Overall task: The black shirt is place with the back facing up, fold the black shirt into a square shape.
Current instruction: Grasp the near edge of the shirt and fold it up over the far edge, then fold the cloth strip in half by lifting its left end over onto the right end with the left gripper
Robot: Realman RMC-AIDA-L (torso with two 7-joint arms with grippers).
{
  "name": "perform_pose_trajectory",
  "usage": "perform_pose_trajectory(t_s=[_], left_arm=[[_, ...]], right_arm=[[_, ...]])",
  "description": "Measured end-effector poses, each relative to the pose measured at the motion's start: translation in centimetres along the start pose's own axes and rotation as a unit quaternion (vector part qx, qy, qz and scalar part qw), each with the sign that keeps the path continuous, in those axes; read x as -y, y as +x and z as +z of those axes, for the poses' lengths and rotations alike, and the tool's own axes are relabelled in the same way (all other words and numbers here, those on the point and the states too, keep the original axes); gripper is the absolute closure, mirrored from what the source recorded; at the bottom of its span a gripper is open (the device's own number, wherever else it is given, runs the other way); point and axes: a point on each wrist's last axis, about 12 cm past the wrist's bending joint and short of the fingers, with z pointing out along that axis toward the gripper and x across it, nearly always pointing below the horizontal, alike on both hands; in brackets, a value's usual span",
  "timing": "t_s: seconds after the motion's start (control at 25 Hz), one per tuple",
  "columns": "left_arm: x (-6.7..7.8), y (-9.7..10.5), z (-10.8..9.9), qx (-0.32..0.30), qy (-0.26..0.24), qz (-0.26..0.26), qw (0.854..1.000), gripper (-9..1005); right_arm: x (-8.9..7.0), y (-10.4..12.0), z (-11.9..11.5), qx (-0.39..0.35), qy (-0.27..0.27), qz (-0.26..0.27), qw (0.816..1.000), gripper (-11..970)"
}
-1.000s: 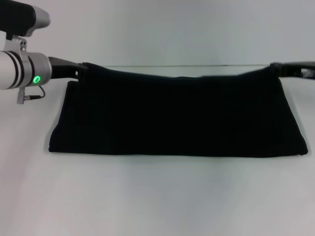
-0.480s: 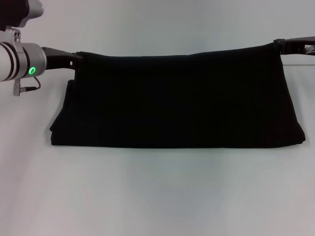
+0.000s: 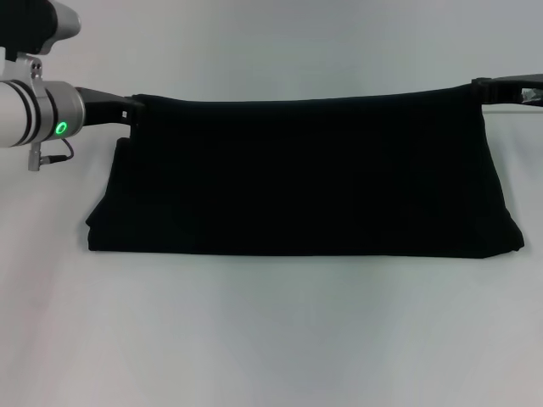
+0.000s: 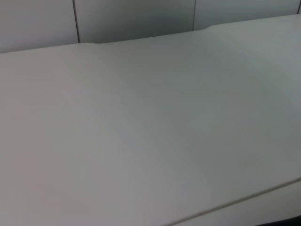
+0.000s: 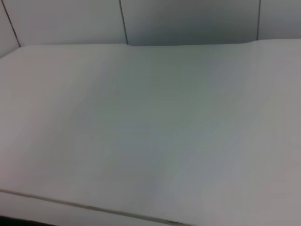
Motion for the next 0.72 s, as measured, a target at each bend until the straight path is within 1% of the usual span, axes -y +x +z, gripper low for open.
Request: perform_pose_trajectory(t_s=[0.12, 0.24, 0.32, 0.36, 0.56, 0.64, 0.72], left_arm=[[0.4, -0.1, 0.3, 0.001, -0.003, 0.002, 1.000, 892], [0.6, 0.0, 0.6, 0.007, -0.019, 0.001, 1.000, 884], [0.6, 0.0, 0.7, 0.010, -0.026, 0.001, 1.000, 879], [0.6, 0.2, 0.8, 0.014, -0.041, -0.001, 0.999, 877], [0.1, 0.8, 0.8, 0.015, -0.062, -0.015, 0.998, 655], [-0.2, 1.0, 0.6, 0.016, -0.063, -0.030, 0.997, 615], [-0.5, 1.1, 0.1, 0.015, -0.052, -0.050, 0.997, 576]], right_arm=[[-0.1, 0.2, 0.1, -0.003, -0.001, 0.008, 1.000, 950], [-0.1, 0.4, 0.1, -0.011, -0.001, 0.004, 1.000, 950], [0.1, 0.5, 0.0, -0.010, 0.007, 0.005, 1.000, 950], [0.3, 0.6, -0.1, -0.008, 0.011, 0.006, 1.000, 921], [0.8, 1.0, -0.3, -0.007, 0.022, 0.008, 1.000, 778], [0.8, 1.1, -0.5, -0.009, 0.015, 0.010, 1.000, 683], [0.8, 1.2, -0.8, -0.010, -0.002, 0.017, 1.000, 588]])
